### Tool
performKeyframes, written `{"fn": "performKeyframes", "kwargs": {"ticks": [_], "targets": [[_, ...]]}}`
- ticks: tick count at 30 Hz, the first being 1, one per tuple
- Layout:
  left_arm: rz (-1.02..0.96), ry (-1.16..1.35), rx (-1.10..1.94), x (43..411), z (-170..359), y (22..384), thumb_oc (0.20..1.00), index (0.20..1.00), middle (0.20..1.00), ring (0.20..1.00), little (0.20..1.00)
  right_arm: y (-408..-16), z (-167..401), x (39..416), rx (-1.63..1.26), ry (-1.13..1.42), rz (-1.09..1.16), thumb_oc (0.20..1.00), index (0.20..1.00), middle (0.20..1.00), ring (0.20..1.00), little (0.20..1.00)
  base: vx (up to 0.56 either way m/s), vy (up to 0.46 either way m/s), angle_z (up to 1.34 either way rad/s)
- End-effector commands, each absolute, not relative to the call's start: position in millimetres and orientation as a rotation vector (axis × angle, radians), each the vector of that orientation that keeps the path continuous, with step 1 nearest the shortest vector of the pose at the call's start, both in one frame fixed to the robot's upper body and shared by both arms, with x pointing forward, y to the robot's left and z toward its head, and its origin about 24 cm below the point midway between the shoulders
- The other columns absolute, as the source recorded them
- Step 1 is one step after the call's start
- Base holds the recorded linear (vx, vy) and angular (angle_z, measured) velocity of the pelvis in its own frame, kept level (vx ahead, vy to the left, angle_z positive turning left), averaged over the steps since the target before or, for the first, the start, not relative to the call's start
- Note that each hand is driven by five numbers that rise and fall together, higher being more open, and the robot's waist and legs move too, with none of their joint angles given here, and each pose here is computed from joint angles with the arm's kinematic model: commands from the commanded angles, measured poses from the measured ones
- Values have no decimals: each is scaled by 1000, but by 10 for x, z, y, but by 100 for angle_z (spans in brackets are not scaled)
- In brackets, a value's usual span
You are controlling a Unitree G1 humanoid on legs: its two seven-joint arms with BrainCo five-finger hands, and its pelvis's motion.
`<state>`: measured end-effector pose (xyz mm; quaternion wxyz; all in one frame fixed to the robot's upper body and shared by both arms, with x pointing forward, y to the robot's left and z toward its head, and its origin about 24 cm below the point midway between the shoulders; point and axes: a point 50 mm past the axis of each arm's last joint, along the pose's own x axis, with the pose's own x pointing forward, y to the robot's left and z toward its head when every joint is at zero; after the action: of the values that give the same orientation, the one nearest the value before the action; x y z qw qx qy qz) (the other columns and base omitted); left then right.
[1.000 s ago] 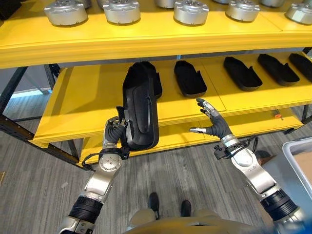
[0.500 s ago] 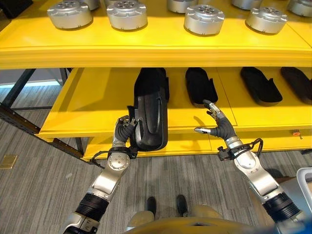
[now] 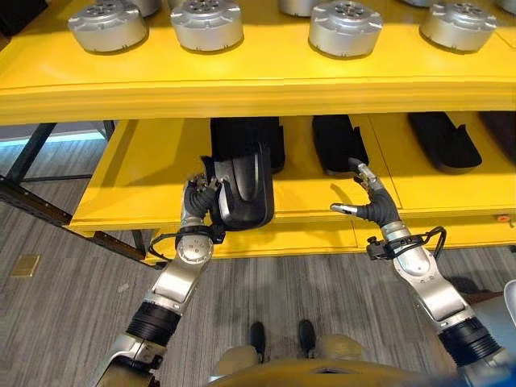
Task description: Move parts from the plastic box to the shelf.
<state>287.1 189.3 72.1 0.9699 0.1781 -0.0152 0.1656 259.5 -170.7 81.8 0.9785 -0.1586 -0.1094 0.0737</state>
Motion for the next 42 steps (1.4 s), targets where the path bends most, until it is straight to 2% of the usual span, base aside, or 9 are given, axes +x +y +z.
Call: {"fn": "performKeyframes", "kwargs": {"ticks": [1,13,19,26,36,41,42], "targets": [[369,-176,317,2948,1020,1879,200,200,200,200,200,-1761,992,2532,-338,-342,148,1000,1000,1000,1000,1000,47,69,30],[412,-109,237,2855,771,2065,200,200,200,200,200,-1851,954,2571,-406,-292,201,1000,1000,1000,1000,1000,102,265,-29],[324,-94,264,2916,734,1902,200,200,200,200,200,-2034,854,2493,-329,-235,110,1000,1000,1000,1000,1000,75,264,-5],[334,-109,293,2929,767,1890,200,200,200,200,200,-2113,855,2408,-325,-237,51,1000,1000,1000,1000,1000,48,120,18],[408,-185,366,2877,977,2033,200,200,200,200,200,-1971,927,2448,-311,-270,33,1000,1000,1000,1000,1000,-23,-27,9],[516,-143,364,2641,873,2259,200,200,200,200,200,-1813,994,2529,-351,-302,137,1000,1000,1000,1000,1000,22,68,-46],[579,-112,374,2502,800,2408,200,200,200,200,200,-1755,1026,2560,-352,-306,194,1000,1000,1000,1000,1000,16,111,-142]]}}
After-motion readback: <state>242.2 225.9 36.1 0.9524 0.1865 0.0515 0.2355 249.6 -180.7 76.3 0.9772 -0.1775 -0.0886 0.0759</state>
